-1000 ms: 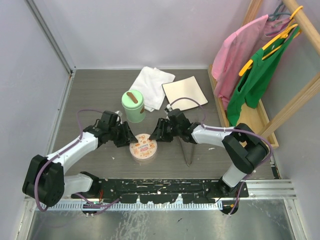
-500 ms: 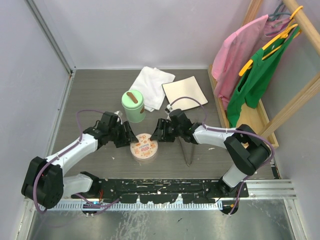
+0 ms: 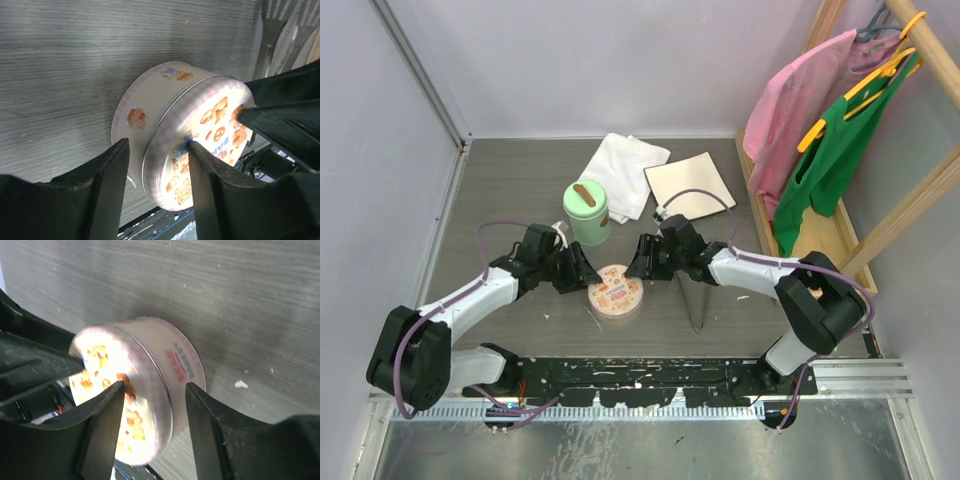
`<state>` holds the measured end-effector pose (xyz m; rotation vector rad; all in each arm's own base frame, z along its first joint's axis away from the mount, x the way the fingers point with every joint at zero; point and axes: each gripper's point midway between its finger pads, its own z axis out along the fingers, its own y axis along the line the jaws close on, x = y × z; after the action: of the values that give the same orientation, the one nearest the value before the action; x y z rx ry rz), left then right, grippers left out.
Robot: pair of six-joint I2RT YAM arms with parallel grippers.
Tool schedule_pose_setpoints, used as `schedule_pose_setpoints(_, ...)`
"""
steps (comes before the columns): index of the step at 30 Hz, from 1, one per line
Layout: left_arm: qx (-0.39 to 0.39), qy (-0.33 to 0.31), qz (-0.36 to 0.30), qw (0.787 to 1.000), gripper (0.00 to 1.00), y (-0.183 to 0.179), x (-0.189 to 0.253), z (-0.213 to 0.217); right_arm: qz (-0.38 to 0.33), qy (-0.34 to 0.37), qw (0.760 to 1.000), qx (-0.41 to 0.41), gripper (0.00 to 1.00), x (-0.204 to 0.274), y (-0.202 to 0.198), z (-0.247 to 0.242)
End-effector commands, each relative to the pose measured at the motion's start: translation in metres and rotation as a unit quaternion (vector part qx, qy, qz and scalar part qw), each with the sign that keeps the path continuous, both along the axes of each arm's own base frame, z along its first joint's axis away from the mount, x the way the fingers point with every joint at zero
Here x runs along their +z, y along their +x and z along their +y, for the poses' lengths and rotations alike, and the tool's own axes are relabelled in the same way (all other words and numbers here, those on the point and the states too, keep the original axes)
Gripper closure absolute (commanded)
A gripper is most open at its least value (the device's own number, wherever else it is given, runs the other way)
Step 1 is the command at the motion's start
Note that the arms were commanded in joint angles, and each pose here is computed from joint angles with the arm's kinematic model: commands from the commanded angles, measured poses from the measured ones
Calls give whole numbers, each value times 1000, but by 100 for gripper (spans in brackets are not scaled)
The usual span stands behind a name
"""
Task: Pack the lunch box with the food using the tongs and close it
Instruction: Close the box lid on the packing box, then reset both arms
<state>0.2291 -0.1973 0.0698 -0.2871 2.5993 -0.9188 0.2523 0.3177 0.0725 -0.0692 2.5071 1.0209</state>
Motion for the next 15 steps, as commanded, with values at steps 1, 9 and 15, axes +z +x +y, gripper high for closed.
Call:
schedule_pose_setpoints(1, 18, 74, 29, 997, 45, -22, -16, 28, -23, -10, 999, 26, 39, 23, -16, -11)
schedule_pose_setpoints(9, 3, 29, -6, 1000, 32, -24, 15, 18, 40, 17, 998, 41, 43, 1, -57, -22)
schedule_pose_setpoints(15, 3, 22, -1, 1000, 35, -31, 14, 19, 49, -21, 999, 0, 55, -20, -51, -35)
